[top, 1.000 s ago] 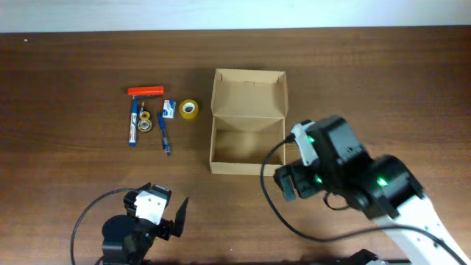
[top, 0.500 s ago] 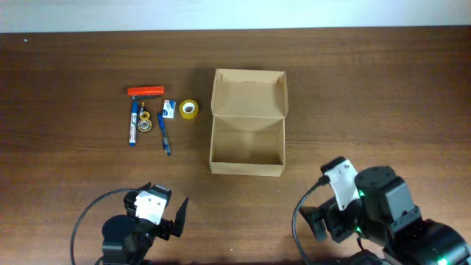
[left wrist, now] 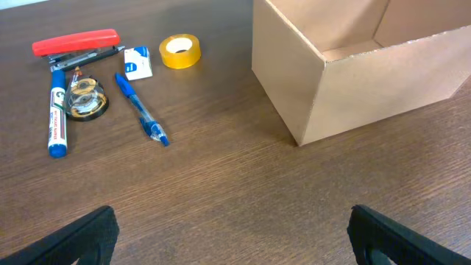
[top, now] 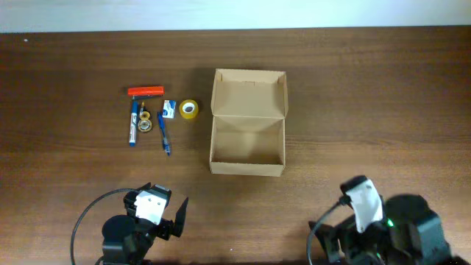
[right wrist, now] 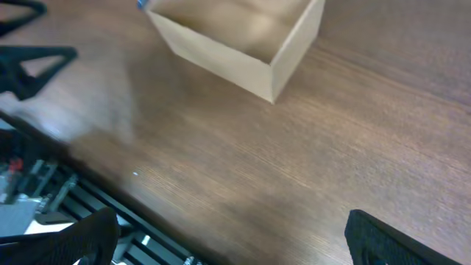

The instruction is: Pack container

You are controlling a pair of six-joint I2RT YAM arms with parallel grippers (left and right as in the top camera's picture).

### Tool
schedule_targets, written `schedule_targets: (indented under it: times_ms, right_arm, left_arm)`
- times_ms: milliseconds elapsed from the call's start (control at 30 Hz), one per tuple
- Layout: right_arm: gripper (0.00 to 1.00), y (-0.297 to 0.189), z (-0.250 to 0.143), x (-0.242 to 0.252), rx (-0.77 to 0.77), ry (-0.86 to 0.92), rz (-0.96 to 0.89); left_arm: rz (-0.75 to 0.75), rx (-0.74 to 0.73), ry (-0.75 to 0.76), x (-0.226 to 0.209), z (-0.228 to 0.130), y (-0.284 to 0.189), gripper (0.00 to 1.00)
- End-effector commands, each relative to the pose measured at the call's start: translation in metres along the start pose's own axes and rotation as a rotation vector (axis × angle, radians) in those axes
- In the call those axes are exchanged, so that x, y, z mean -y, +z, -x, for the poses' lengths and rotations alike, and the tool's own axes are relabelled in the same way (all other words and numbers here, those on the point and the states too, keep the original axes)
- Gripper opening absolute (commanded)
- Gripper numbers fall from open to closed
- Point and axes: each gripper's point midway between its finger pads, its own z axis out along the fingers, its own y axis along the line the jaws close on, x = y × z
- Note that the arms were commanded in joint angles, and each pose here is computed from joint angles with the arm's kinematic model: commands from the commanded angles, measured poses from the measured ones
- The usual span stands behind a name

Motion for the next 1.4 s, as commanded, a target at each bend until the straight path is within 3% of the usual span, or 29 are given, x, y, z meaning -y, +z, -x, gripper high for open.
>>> schedule_targets:
  times_ms: [0,167,1367]
  right_arm:
    - [0.99,-0.01,-0.007,-0.008,0.062,0.032,0.039]
    - [0.99,-0.023,-0.016,-0.009,0.14,0.065,0.04]
    - [0.99,-0.022,-0.021,-0.009,0.119,0.069,0.039]
  left_arm:
    - [0.004,0.004,-0.006,0.0,0.0,0.0,0.99]
    - [0.004,0.004,-0.006,0.0,0.0,0.0,0.99]
    - [0.004,0.004,-0.006,0.0,0.0,0.0,0.99]
